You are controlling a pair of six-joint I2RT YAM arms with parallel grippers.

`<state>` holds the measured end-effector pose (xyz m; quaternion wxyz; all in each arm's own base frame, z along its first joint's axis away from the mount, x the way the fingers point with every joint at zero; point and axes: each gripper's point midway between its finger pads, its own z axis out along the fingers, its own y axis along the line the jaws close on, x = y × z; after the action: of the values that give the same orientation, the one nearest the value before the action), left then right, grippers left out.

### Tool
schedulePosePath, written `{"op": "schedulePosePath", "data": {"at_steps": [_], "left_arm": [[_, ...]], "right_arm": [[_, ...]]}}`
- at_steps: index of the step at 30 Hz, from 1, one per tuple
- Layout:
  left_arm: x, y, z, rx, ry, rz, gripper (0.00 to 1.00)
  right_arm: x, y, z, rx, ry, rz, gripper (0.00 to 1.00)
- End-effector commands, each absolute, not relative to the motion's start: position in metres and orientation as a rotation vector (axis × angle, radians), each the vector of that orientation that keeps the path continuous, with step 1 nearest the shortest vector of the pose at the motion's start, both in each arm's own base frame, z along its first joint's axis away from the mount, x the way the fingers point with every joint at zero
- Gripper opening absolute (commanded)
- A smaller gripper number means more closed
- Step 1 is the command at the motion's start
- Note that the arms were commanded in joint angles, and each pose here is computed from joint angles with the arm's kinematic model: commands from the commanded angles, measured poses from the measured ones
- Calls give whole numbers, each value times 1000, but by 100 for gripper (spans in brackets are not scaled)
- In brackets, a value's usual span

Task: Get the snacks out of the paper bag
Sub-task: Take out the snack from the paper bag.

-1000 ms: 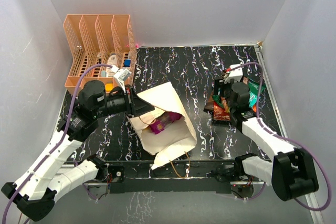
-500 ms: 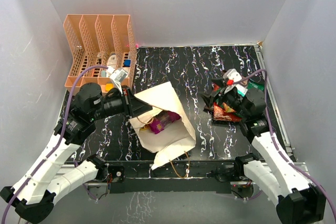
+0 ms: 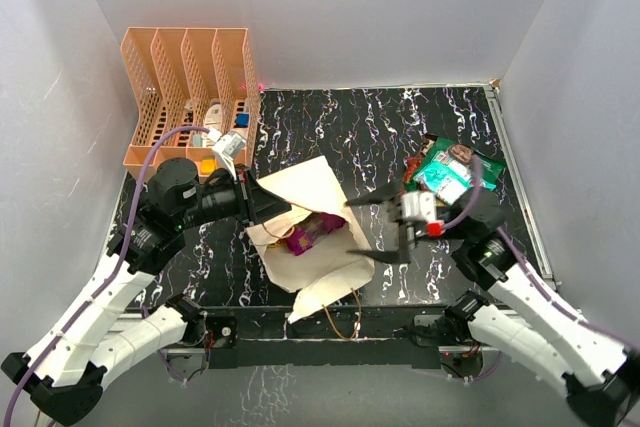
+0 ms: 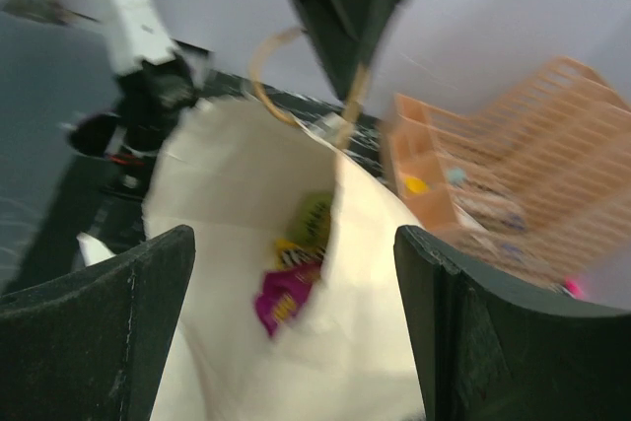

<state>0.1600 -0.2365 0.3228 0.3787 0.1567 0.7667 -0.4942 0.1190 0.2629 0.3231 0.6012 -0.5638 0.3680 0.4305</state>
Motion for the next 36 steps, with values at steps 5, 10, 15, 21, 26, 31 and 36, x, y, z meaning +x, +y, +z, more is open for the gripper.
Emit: {"op": "schedulePosePath", "data": {"at_steps": [5, 10, 15, 21, 26, 31, 36], "left_arm": [[162, -238, 331, 390, 1938, -1274, 0], [159, -234, 331, 401, 1948, -1252, 0], [157, -232, 331, 407, 1945, -1241, 0], [157, -234, 330, 416, 1938, -1256, 0], [156, -234, 331, 419, 1934, -1260, 0], [153, -232, 335, 418, 1931, -1260, 0], [151, -230, 338, 410, 1919, -1265, 0]], "right_arm": [[57, 356, 292, -1557, 752, 864, 86], [83, 371, 235, -1686, 863, 540, 86], [117, 353, 209, -1737, 932, 267, 86], [139, 338, 188, -1780, 948, 59, 88], [158, 344, 168, -1770, 960, -14, 89], [183, 354, 161, -1720, 970, -12, 88], [214, 356, 150, -1669, 1015, -18, 86]]}}
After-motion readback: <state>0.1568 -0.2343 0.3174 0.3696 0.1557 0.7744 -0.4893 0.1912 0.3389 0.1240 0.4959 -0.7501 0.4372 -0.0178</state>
